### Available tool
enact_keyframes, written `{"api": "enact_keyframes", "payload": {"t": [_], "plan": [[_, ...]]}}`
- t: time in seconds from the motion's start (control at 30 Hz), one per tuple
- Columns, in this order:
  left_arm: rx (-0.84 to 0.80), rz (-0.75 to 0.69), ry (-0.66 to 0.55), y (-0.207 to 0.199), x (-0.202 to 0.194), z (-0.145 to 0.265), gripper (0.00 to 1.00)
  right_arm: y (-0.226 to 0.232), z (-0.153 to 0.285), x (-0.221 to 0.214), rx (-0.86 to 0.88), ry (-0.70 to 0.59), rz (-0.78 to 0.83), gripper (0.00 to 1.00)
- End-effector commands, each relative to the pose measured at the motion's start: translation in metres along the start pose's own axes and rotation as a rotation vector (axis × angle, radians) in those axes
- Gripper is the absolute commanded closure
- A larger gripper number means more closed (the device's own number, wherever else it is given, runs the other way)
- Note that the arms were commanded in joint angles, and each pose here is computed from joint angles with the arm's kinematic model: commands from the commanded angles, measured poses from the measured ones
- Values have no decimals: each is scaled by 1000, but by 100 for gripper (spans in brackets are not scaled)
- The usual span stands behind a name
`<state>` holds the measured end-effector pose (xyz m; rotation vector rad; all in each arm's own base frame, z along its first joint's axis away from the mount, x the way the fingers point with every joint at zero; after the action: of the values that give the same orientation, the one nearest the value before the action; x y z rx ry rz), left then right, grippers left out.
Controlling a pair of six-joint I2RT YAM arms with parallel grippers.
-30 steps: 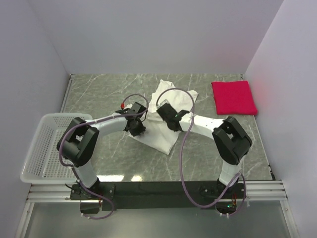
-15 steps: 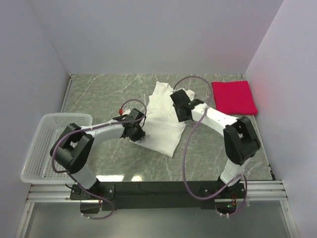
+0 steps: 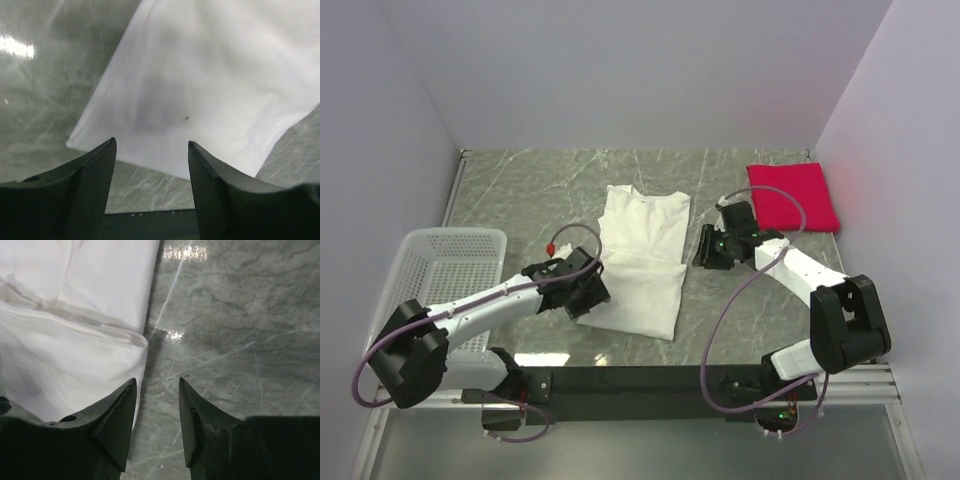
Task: Fold and stack the t-shirts
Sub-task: Fold the tshirt
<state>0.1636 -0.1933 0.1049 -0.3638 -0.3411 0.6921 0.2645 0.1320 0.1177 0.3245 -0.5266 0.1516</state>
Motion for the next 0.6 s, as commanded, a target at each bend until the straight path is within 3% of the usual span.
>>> {"api": "enact_keyframes", "payload": {"t": [0.0,0.27,0.57], "plan": [[-106,-89,-153,-33,37,14,36,11,6,13,202,-76,-72,53],[-250,-340,-230,-82,95,-2,38,5,-13,4,283,-45,-128,53],[-238,-485,-174,-100,108,-36,38,1,-33,0,316,0,-141,53]]}}
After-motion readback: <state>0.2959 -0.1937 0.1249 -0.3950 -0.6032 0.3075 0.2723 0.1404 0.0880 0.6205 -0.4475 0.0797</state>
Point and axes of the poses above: each gripper's point midway between its finger pads, its own z axis back along the fingers, its own y axis along the line the jaws close on, x = y × z, the point moved 6 cm from there along z, back along the fingers, and after that the axes turned 12 degrees about z, right-handed, at the moved point
